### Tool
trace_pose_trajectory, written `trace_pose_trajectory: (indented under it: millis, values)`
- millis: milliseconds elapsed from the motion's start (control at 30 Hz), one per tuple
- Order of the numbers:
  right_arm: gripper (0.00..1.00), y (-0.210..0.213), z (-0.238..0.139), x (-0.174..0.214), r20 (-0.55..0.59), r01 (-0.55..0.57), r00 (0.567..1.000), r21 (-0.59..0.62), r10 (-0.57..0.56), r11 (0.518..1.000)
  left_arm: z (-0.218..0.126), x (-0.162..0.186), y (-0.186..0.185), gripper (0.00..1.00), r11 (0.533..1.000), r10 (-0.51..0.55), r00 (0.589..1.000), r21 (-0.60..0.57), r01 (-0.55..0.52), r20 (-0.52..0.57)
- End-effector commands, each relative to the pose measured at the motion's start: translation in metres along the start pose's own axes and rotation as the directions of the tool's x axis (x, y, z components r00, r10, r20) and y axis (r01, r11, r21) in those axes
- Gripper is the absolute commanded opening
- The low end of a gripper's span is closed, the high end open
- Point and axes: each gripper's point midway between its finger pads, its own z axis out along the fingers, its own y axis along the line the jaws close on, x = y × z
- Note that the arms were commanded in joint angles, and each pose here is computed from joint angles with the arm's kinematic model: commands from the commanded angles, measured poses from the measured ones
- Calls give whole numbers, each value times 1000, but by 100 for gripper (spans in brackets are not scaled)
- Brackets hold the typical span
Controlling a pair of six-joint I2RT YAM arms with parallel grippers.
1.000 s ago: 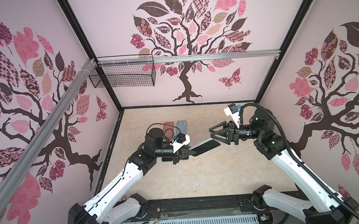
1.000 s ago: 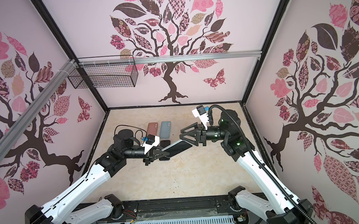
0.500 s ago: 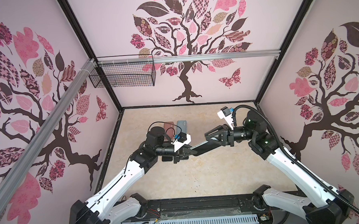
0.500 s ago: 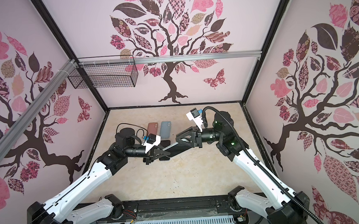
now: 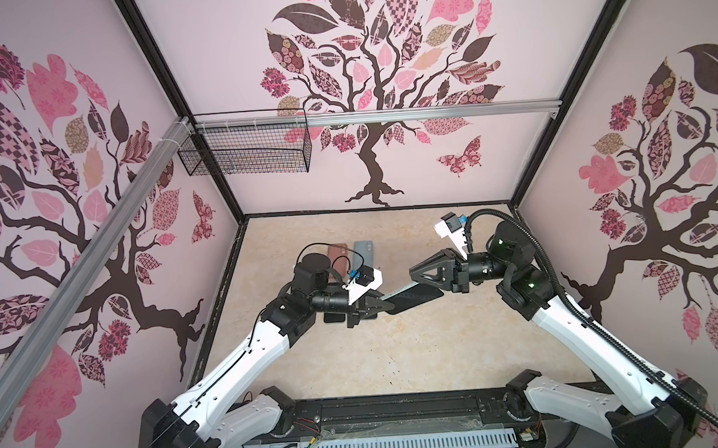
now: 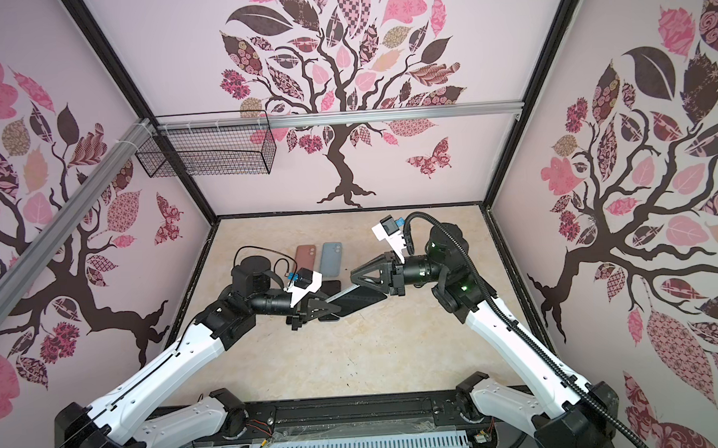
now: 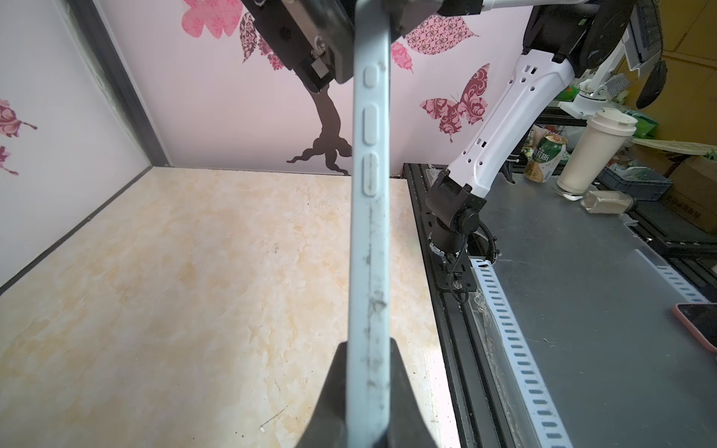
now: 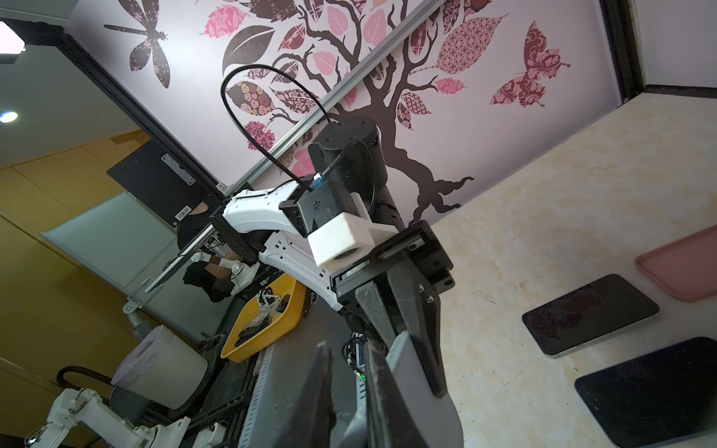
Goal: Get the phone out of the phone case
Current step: 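Hold the phone raised with the left gripper while the right repositions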
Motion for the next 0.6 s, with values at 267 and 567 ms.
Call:
trace_pose_trajectory:
  millis: [267,567]
  values:
    - [7,-22,6,11,-20,-192,981,35,193,981,-14,-50,17,0,968,217,974,-141,-207,58]
    - [1,-42,8,25,-33,-316,947,77,319,946,-27,-73,24,0,903,372,927,-248,-350,46]
